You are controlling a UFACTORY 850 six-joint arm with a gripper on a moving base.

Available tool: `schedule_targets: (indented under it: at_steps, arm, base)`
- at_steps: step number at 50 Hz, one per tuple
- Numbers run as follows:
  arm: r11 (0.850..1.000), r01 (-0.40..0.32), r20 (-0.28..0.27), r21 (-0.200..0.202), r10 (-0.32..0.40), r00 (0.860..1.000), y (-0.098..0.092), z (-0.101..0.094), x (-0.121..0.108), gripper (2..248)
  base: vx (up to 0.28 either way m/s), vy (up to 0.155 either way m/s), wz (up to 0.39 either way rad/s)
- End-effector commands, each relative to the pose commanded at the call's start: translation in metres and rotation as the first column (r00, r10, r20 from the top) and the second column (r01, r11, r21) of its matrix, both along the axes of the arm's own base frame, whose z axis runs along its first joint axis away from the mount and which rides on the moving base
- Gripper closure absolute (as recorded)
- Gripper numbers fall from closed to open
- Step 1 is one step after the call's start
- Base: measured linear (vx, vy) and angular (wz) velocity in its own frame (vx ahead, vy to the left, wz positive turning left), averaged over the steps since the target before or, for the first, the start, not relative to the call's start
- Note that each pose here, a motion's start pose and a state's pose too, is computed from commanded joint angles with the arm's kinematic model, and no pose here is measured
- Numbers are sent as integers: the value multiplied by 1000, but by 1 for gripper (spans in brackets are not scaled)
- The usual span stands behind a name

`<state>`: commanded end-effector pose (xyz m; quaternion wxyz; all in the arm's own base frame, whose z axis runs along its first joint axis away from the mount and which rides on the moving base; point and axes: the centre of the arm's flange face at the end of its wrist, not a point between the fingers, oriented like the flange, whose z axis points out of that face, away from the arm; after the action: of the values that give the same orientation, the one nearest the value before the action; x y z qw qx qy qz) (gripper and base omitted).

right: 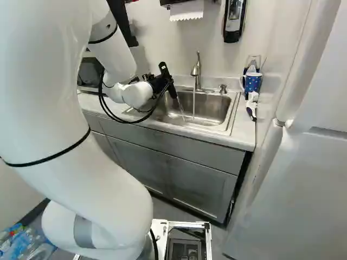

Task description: Rinse the cup and place it in the tray

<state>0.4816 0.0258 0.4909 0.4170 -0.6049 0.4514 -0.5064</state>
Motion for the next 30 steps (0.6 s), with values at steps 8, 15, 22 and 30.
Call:
schedule_targets:
  at_steps: [8, 15, 22, 30]
  arm:
    - [996, 12, -4, 83, -12, 1000, 0, 0, 0, 134]
    - [988, 22, -9, 155, -21, 1000, 0, 0, 0, 134]
    - [973, 33, -15, 227, -31, 999, 0, 0, 0, 134]
    - [951, 46, -22, 307, -41, 999, 0, 0, 0, 134]
  base:
    - [0, 0, 0]
    - [0, 0, 0]
    - [0, 0, 0]
    - [0, 0, 0]
